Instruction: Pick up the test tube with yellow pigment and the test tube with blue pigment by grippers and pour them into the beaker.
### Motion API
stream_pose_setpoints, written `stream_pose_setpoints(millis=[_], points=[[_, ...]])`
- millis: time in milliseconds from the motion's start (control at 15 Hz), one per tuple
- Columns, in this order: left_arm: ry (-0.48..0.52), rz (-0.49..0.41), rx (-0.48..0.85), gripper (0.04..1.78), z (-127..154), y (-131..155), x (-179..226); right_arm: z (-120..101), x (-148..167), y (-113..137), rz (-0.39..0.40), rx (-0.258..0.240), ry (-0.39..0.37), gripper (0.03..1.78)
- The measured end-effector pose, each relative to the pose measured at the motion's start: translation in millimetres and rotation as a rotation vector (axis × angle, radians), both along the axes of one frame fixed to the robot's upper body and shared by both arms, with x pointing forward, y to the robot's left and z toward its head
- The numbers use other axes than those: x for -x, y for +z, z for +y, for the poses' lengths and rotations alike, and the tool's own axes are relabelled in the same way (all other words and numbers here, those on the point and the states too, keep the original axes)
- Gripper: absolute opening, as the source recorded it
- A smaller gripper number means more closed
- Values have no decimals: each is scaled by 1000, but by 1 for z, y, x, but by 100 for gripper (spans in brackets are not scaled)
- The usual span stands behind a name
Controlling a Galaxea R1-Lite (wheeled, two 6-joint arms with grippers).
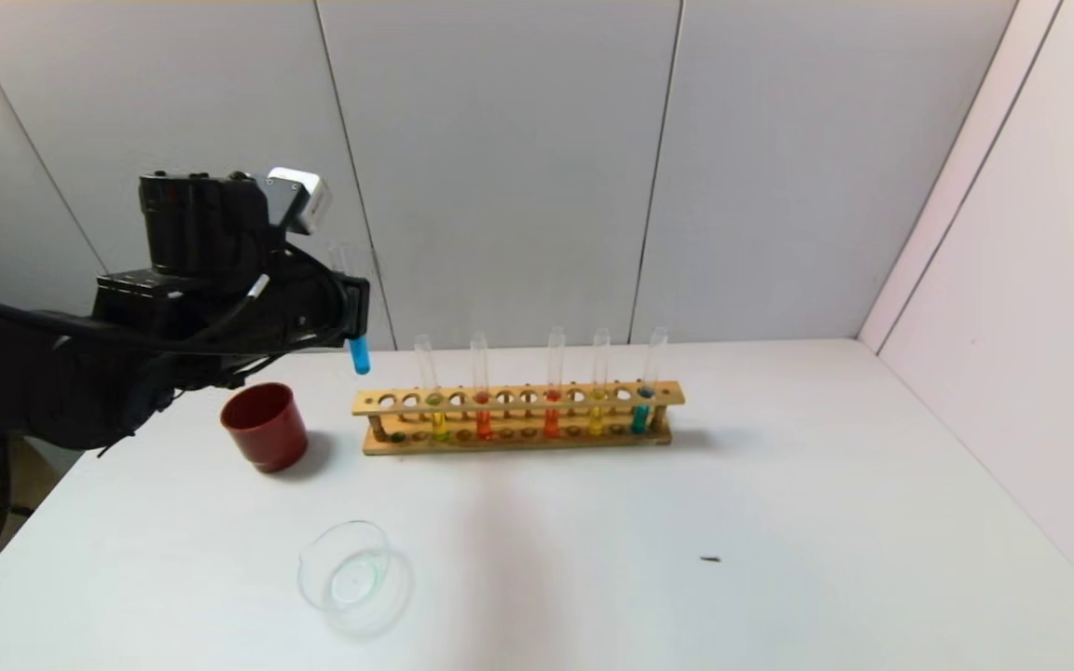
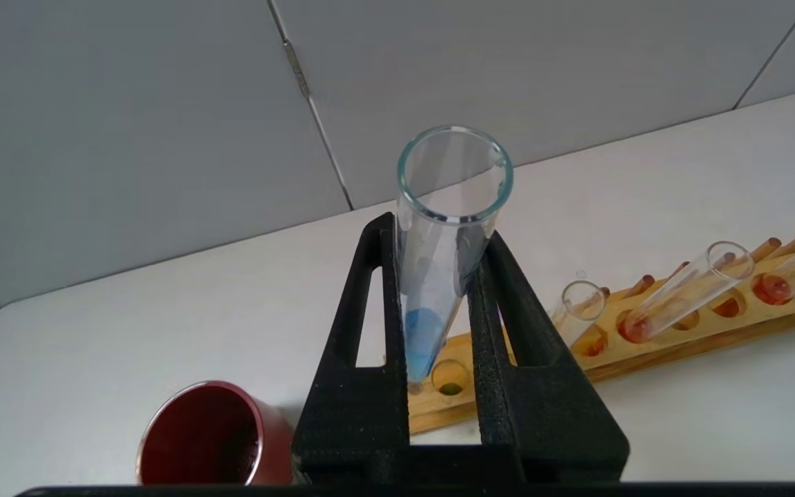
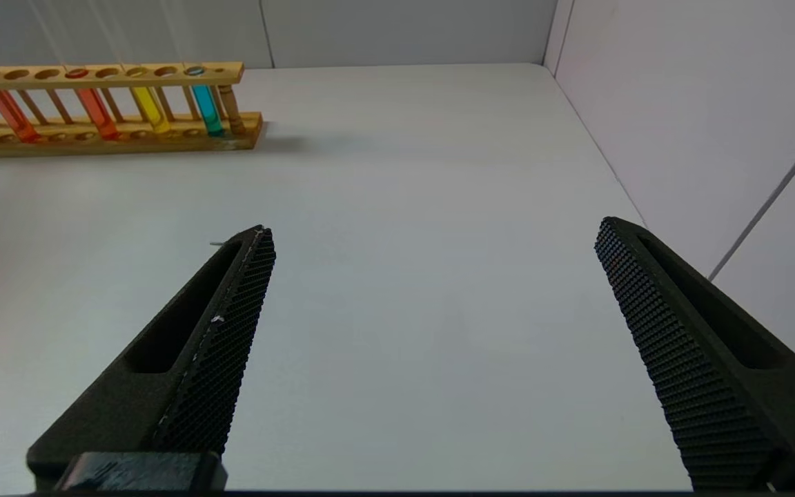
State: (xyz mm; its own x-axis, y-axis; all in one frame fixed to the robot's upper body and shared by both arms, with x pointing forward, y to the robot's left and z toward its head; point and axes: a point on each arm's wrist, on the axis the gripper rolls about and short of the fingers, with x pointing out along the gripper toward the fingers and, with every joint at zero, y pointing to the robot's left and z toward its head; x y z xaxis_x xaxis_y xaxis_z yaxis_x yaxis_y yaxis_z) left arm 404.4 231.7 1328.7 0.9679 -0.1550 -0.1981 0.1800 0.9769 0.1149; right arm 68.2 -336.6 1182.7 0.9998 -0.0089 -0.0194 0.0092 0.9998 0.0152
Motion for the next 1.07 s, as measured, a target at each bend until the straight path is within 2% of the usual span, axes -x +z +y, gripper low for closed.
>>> stream_pose_setpoints(millis=[267, 533, 867, 1067], points=[[15, 34, -19, 31, 7, 22, 34, 0, 0, 0, 0, 0, 0, 170], [12, 90, -46, 31, 23, 36, 88, 0, 0, 0, 0, 0, 0, 170], [36, 148, -105, 31, 44, 34, 145, 0, 0, 0, 0, 0, 0, 170], [29, 166, -202, 31, 54, 23, 168, 0, 0, 0, 1, 0, 0, 170]])
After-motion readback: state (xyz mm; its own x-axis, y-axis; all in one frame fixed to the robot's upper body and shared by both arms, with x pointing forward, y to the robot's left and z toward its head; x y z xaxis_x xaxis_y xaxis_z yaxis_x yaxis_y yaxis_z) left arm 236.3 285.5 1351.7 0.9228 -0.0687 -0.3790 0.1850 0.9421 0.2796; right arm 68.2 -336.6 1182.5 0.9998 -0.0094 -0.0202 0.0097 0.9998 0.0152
